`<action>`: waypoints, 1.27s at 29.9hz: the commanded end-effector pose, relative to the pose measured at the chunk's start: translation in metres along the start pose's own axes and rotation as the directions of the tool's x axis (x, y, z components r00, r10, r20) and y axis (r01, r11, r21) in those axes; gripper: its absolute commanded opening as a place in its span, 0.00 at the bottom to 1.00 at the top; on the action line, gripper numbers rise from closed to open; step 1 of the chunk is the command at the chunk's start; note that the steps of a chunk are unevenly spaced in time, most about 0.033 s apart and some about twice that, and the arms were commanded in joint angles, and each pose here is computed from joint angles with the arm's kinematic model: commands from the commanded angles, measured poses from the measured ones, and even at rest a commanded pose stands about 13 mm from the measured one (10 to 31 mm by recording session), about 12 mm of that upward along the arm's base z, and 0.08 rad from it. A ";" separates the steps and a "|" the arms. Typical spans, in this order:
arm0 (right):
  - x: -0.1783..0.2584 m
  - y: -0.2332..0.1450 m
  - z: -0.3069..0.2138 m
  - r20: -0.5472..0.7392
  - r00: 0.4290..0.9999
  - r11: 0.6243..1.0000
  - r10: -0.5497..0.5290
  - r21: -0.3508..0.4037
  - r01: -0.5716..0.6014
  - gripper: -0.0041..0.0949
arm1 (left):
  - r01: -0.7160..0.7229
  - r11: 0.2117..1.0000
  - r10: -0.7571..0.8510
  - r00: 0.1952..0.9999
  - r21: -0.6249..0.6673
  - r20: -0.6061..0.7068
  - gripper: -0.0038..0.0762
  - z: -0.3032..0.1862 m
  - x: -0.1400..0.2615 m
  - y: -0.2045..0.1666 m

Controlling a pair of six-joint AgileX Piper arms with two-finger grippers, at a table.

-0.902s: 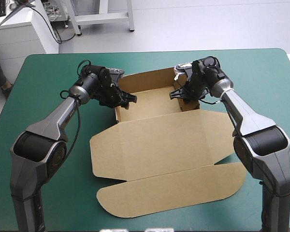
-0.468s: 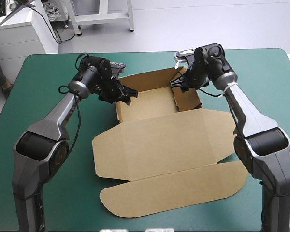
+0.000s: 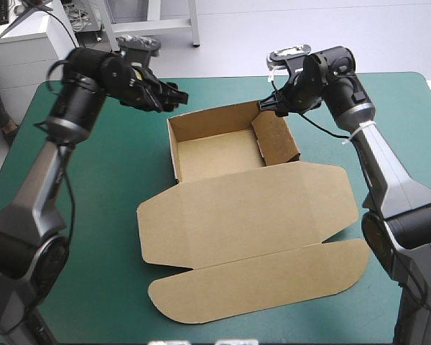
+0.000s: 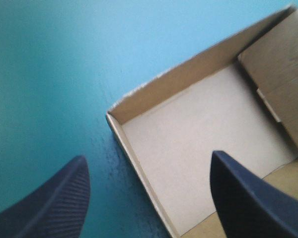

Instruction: Fold the box

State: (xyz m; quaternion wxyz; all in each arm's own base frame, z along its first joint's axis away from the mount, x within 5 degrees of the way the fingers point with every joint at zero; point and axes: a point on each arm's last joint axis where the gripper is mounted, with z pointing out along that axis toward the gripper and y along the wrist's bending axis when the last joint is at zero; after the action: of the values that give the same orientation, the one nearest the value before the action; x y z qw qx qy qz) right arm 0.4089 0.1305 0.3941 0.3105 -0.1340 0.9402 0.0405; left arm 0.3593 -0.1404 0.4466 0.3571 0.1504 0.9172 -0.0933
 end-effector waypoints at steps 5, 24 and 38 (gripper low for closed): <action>-0.004 -0.005 -0.083 0.175 0.984 1.000 0.000 0.013 -0.002 0.54 | -0.109 0.993 0.120 0.936 -0.052 0.332 0.44 -0.182 0.021 -0.004; -0.004 -0.005 -0.016 0.041 0.999 0.999 -0.008 0.035 0.007 0.54 | -0.139 0.983 0.182 0.849 -0.122 0.496 0.04 -0.277 0.245 0.009; 0.011 -0.003 0.089 -0.167 0.986 0.999 -0.012 0.034 0.018 0.51 | 0.090 0.996 -0.084 0.885 0.008 0.457 0.04 -0.194 0.395 0.020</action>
State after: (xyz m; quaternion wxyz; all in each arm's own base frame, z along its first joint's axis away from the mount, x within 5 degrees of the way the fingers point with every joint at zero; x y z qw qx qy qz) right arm 0.4580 0.1447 0.2902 0.2058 -0.1403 0.9684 0.0127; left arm -0.0358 0.0171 0.3204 0.5506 0.0890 0.8211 -0.1216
